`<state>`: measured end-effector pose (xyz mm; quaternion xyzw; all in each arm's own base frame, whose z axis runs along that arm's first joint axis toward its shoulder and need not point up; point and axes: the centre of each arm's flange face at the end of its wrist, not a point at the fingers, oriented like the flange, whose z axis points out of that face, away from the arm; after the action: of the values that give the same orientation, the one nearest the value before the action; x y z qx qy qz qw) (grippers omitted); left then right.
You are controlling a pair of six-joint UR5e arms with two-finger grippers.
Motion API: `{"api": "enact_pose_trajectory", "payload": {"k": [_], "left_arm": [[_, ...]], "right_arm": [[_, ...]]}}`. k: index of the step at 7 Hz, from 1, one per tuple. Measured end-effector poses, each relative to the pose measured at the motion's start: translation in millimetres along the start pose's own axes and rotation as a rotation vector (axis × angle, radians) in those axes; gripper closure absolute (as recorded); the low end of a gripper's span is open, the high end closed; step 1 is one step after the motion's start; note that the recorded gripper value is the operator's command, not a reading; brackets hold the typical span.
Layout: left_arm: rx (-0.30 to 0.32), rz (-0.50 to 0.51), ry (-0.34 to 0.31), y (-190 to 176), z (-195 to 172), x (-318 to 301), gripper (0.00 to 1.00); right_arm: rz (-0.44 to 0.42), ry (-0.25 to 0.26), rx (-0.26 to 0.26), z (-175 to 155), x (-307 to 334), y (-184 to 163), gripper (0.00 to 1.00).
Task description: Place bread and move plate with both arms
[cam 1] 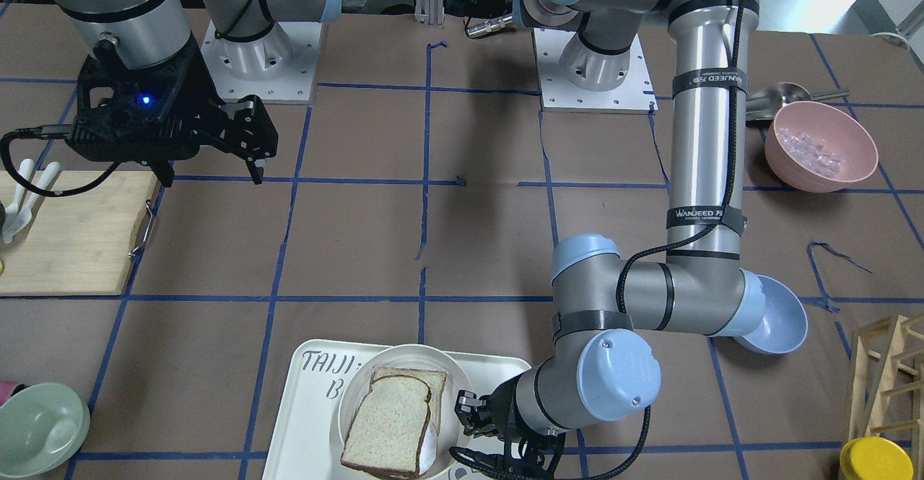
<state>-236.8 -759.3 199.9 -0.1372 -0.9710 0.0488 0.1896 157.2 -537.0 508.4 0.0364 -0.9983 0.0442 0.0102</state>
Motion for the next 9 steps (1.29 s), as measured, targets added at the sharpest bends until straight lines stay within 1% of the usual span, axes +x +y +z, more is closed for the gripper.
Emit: {"api": "enact_pose_trajectory", "payload": {"k": [1, 3, 4, 5, 6, 7, 8, 9], "left_arm": [[0.004, -0.018, 0.001, -1.5, 2.3, -1.1, 0.0], [0.014, -0.081, 0.023, -3.1, -3.8, 3.0, 0.0], [0.004, -0.126, -0.01, -1.8, -17.6, 5.7, 0.0], [-0.007, -0.15, -0.07, 1.7, -42.6, 11.1, 0.0], [-0.001, -0.161, -0.094, 5.6, -76.7, 22.5, 0.0], [-0.001, -0.186, -0.088, 11.8, -111.6, 25.8, 0.0], [-0.03, -0.242, -0.083, 25.0, -153.1, 13.3, 0.0], [-0.059, -0.294, -0.097, 44.2, -198.8, 2.5, 0.0]], "right_arm": [[0.0, 0.0, 0.0, 0.5, 0.0, 0.1, 0.0], [0.001, 0.0, -0.001, 1.1, 0.0, 0.3, 0.0], [0.001, 0.0, -0.001, 1.2, 0.0, 0.3, 0.0], [0.001, 0.0, -0.001, 1.2, 0.0, 0.3, 0.0], [0.001, 0.0, -0.002, 1.2, 0.0, 0.3, 0.0], [0.0, 0.0, -0.002, 1.2, 0.0, 0.3, 0.0], [0.0, 0.0, -0.001, 1.2, 0.0, 0.3, 0.0], [0.001, 0.0, -0.002, 1.2, 0.0, 0.3, 0.0]]}}
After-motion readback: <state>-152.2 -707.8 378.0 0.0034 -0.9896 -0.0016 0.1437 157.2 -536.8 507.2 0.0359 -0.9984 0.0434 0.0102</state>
